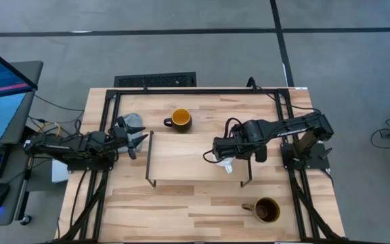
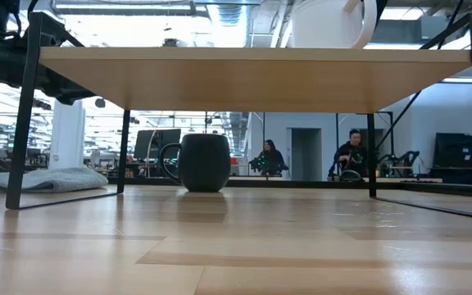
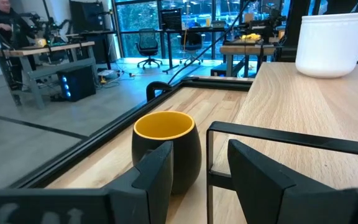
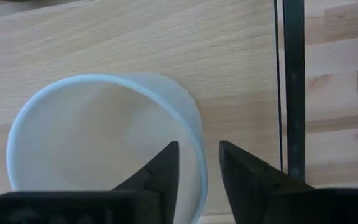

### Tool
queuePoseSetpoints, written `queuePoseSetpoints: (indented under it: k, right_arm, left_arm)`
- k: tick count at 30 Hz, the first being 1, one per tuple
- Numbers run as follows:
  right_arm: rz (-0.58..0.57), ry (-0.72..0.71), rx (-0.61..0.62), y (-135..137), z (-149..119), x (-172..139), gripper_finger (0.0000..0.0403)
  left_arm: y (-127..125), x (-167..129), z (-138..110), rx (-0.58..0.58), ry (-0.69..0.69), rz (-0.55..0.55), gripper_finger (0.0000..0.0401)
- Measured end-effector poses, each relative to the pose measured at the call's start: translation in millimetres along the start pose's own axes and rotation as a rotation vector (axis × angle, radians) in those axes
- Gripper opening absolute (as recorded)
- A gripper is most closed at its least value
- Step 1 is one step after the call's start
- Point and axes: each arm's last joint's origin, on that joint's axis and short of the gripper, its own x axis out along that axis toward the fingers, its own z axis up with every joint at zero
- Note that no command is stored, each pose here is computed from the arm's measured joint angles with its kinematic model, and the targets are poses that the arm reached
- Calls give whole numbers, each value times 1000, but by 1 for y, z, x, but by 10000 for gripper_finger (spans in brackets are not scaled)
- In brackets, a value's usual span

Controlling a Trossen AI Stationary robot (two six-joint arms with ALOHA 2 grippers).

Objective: Stack small to large cups/mugs on shelf
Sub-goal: Put the white mug on the shelf

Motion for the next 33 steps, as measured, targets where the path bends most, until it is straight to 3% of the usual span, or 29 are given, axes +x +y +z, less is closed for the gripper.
queuePoseSetpoints:
  k: [12,23,33]
  right_arm:
    - [56,-87,-23,2,3,-7,211]
    - [229,-145,-36,5,9,-45,217]
    - [345,-140,-157,9,5,-64,217]
  left_arm:
    - [0,0,0,0,0,0,146]
    - [0,0,0,0,0,0,146]
    - [0,0,0,0,0,0,146]
